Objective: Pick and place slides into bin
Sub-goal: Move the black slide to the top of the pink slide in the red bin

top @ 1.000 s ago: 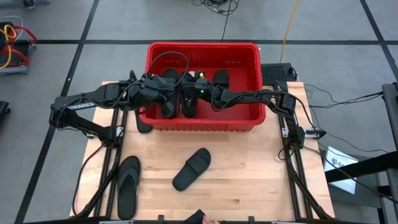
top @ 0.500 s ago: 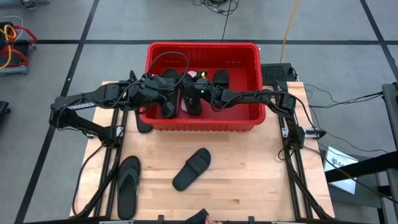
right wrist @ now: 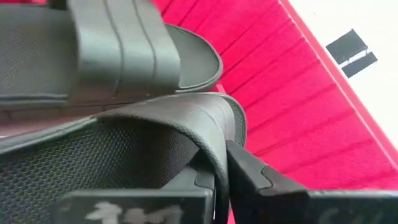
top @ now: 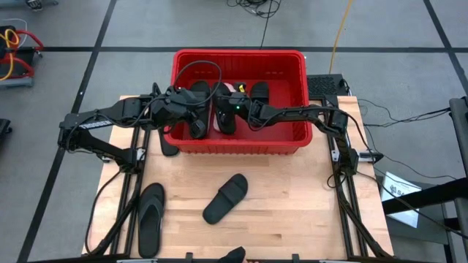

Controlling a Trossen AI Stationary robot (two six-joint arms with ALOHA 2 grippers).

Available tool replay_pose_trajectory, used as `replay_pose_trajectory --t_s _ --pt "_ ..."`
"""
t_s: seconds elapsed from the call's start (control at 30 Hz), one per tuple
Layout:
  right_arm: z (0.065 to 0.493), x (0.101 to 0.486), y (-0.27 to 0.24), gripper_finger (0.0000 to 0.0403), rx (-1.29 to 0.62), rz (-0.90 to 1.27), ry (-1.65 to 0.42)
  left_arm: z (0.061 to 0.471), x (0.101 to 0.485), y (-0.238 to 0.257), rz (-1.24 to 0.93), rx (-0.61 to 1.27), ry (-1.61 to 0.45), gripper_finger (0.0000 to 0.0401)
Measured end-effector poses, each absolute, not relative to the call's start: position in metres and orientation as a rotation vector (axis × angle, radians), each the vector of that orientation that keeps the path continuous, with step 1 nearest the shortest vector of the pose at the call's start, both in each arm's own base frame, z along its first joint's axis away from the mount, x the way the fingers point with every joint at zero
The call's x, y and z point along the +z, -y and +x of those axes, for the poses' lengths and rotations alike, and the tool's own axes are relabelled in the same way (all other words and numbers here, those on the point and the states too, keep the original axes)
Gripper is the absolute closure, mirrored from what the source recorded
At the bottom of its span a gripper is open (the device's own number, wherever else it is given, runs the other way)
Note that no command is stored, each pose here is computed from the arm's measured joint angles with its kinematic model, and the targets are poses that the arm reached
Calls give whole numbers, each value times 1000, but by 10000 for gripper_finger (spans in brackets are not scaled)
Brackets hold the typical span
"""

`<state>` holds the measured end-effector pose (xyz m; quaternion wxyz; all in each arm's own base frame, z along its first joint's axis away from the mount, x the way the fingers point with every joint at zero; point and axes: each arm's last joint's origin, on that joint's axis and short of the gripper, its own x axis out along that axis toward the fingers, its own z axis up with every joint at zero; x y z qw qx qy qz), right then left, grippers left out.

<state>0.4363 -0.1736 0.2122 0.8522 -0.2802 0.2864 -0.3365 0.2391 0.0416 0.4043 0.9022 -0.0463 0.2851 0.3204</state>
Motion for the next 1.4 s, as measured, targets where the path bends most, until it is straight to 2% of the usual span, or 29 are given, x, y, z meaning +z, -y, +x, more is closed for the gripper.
replay_pose_trajectory --t_s 0.13,0.27,0.57,0.73,1.13,1.4 --pt "437 209 176 394 -791 -554 -584 239 404 -42 -95 663 -590 283" --pt "441 195 177 396 -861 -617 -623 239 404 -42 -95 662 -590 283" --pt "446 190 169 388 -854 -666 -652 240 404 -41 -98 628 -597 283" --pt "446 190 169 354 -855 -655 -647 240 404 -41 -98 628 -597 283" --pt "449 189 158 232 -824 -662 -652 240 404 -41 -74 619 -605 283" --pt "451 185 151 209 -774 -633 -657 240 404 -40 -79 607 -607 283"
